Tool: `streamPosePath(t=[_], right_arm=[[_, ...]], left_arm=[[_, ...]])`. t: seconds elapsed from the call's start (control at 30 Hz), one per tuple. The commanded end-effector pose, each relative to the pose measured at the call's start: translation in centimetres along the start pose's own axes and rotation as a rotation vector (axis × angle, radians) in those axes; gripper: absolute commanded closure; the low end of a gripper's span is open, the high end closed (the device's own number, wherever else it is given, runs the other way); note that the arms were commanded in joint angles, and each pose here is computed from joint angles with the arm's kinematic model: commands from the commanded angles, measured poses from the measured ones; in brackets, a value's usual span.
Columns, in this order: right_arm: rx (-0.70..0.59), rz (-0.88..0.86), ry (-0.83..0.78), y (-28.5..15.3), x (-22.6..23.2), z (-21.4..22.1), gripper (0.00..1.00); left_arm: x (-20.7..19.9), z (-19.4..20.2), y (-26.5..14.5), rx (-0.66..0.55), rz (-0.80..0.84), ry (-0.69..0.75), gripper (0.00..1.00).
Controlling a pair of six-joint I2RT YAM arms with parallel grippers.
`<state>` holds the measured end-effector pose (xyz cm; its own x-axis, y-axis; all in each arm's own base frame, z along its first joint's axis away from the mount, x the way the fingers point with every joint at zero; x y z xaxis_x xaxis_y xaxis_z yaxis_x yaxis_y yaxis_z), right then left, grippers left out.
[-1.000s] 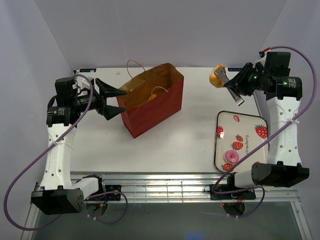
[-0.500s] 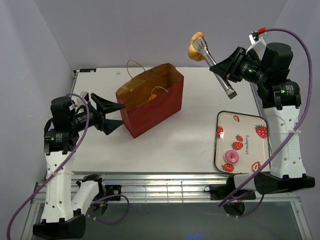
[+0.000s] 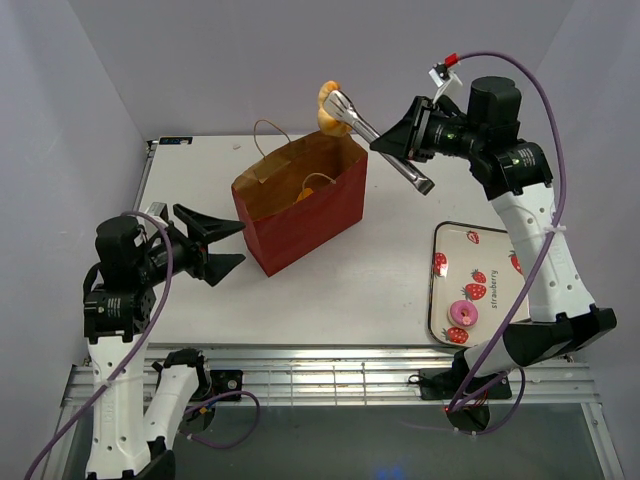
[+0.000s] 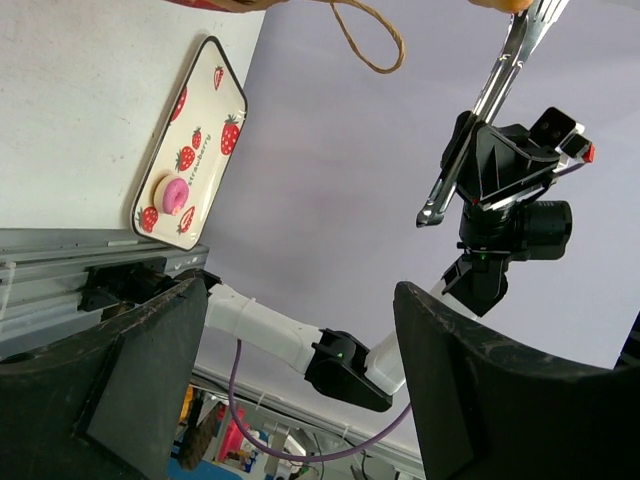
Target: Place the fake bread into the paper bag
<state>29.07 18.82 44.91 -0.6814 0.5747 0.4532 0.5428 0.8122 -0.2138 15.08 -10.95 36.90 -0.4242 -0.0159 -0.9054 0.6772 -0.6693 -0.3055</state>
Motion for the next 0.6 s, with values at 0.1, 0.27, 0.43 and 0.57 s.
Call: streamPosePath(t=[0.1, 0.27, 0.43, 0.57], right_arm=[[-0.005, -0.062, -0.097, 2.1, 1.5, 0.0, 0.74], [0.036, -0.047, -0.089, 3.4, 1.1, 1.3, 0.70], [0.088, -0.016, -0.079, 4.1, 0.3, 1.9, 0.66], [0.107, -0.006, -0.068, 4.2, 0.2, 2.2, 0.60]], left_arm=[[0.2, 0.2, -0.4, -0.013, -0.024, -0.023, 0.15], [-0.3, 0.2, -0.3, -0.005, -0.037, -0.001, 0.15], [-0.3, 0.1, -0.4, -0.010, -0.035, 0.018, 0.15], [-0.6, 0.0, -0.1, 0.011, -0.043, 0.014, 0.15]])
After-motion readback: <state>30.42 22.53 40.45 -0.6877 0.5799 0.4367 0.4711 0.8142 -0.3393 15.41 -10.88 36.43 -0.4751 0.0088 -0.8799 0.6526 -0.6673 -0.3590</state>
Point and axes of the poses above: each gripper's point midway between its finger pads, its own y axis out along the fingers, its own x axis along the line the jaws close on, z = x × y, the point moved 5 cm from there along -y, back along the fingers, and after that the axes turned 13 degrees about -y, right-handed, at the moved point
